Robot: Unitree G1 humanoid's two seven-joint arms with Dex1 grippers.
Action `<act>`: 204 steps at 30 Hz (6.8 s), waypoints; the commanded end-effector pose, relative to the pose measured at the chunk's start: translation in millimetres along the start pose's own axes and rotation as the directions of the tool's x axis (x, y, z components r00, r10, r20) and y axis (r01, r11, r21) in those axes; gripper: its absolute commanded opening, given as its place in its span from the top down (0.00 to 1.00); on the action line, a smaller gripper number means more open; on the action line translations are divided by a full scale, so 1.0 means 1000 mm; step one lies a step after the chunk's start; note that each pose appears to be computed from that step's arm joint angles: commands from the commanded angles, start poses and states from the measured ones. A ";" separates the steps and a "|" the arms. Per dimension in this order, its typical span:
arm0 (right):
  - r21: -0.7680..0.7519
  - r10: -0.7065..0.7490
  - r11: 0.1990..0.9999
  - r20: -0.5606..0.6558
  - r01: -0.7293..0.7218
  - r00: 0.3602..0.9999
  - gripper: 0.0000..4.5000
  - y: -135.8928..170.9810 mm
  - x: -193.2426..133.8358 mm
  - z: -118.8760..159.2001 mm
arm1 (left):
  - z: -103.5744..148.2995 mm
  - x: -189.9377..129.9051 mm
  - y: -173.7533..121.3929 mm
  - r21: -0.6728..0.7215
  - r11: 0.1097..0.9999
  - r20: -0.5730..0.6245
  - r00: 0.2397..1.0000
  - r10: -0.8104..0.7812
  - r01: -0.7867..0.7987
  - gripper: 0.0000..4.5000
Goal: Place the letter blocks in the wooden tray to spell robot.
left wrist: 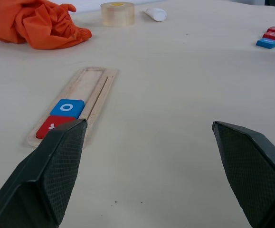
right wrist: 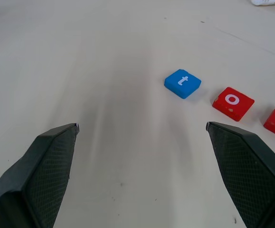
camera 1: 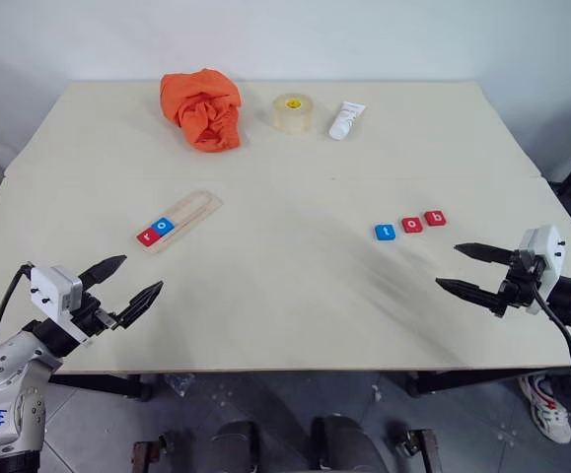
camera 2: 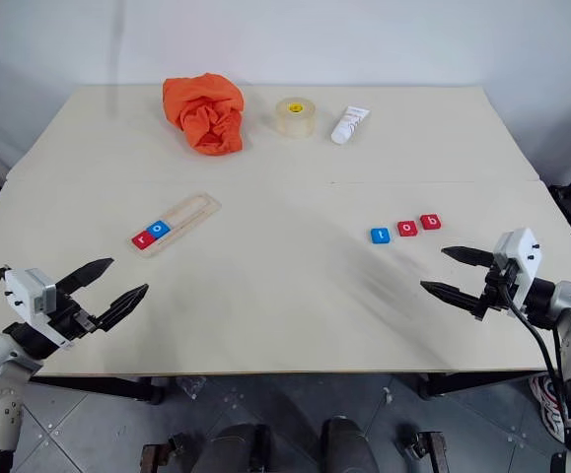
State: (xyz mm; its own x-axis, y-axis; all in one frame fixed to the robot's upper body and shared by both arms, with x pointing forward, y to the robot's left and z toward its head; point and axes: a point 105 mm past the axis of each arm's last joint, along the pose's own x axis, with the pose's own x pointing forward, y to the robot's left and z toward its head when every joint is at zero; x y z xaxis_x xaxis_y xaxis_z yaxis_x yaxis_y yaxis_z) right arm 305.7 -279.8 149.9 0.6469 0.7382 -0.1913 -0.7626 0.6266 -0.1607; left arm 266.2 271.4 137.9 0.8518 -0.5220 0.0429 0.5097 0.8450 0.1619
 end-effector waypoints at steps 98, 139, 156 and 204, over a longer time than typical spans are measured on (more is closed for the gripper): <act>-0.201 0.259 0.948 0.040 -0.246 0.965 0.00 0.042 0.047 0.048 | 0.016 0.111 0.092 0.118 0.974 -0.572 0.815 -0.090 0.191 0.00; -0.213 0.247 0.949 0.046 -0.232 0.968 0.00 0.036 0.054 0.052 | -0.020 0.109 0.086 -0.015 0.997 -0.678 0.732 -0.061 0.069 0.24; -0.236 0.267 0.939 0.039 -0.251 0.963 0.00 0.033 0.047 0.054 | 0.018 0.166 0.008 0.058 0.849 -0.589 0.705 -0.395 0.525 0.24; -0.215 0.156 0.965 0.016 -0.149 0.988 0.00 0.041 0.013 0.036 | 0.019 0.174 -0.177 0.142 0.567 -0.581 0.532 -0.616 0.812 0.00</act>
State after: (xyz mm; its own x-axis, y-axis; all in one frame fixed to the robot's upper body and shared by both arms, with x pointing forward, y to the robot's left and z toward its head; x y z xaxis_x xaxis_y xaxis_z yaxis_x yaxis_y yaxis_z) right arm 282.0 -233.1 165.6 0.5122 0.8341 -0.2048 -0.8431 0.4427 -0.3053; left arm 323.1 33.1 120.0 0.1881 -0.6909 -0.6981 0.9735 0.0369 0.2258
